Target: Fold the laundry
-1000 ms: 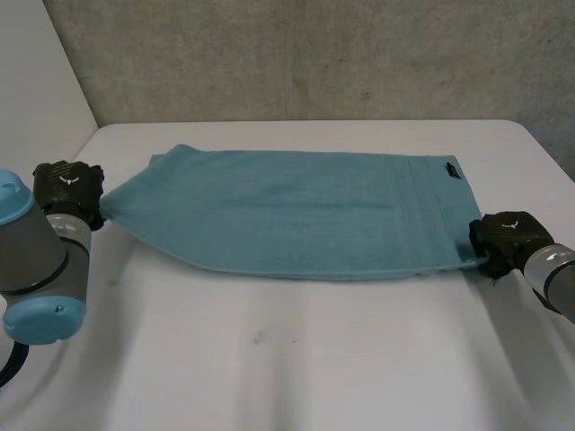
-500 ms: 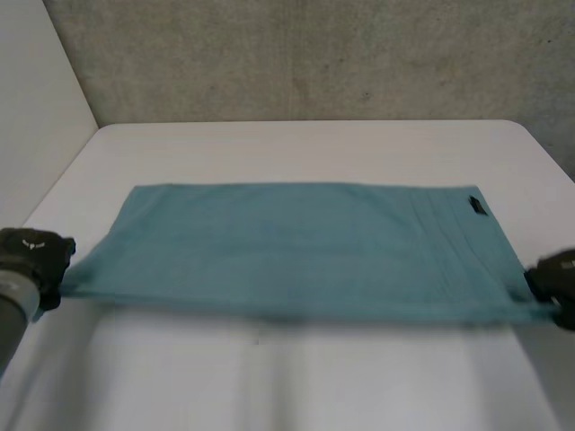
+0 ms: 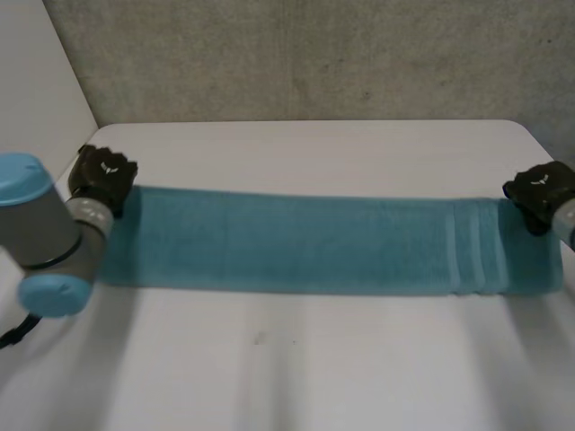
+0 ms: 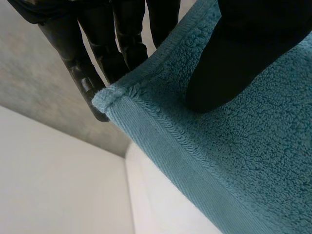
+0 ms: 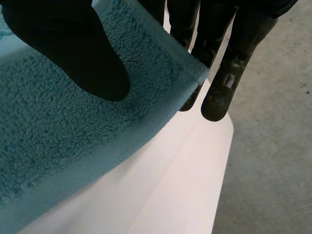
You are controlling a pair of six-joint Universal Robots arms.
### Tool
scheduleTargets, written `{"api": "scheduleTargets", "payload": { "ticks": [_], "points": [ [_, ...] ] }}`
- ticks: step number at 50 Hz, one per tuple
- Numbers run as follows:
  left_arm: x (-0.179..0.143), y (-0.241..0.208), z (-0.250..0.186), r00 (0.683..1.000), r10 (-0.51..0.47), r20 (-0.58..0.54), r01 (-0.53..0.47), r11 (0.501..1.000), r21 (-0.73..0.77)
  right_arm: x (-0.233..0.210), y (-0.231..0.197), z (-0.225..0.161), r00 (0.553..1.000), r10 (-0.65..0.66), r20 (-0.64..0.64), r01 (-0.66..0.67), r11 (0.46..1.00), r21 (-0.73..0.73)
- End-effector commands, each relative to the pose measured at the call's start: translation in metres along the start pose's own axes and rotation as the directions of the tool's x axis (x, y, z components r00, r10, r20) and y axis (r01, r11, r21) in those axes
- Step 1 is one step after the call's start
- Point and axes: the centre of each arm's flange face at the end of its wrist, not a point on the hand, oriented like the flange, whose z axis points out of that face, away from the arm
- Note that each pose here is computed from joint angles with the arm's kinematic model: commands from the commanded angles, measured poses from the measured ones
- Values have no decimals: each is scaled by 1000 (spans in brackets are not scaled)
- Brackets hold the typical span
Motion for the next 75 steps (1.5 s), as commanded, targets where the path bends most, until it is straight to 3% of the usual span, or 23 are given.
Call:
{"api": "scheduleTargets", "payload": {
  "ticks": [1,9,14,20,27,32,37,41,54,60,75],
  "points": [
    [17,7,43,999,7,50,-10,998,64,-19,1,52,999,-31,-32,32,998,47],
    [42,11,51,1000,16,15,-18,996,93,-31,-4,73,995,-38,-87,46,995,92],
    [48,0,40,999,36,12,-37,992,117,-18,-13,73,984,61,-168,-35,988,154],
    [29,-17,18,999,45,30,-49,991,126,24,-52,30,943,269,-194,-210,937,277],
    [-1,-41,-28,999,1,51,-8,992,129,35,-70,-21,912,376,-163,-315,898,309],
    [-7,-48,-59,986,-164,25,159,978,131,28,-50,-52,919,384,-91,-361,911,198],
    [3,-41,-86,921,-385,-59,388,919,61,4,-22,-65,910,409,66,-411,911,25],
    [7,-30,-92,884,-461,-72,463,887,1,-3,-1,-69,892,436,117,-433,900,-51],
    [1,-12,-81,881,-473,-25,472,881,-33,0,51,-33,898,435,62,-434,900,-30],
    [-11,0,-74,878,-478,24,479,877,-48,2,59,-27,894,444,57,-442,896,-44],
    [-7,4,-76,878,-479,18,479,876,-65,-5,71,-14,887,457,70,-452,889,-74]
  ]
}}
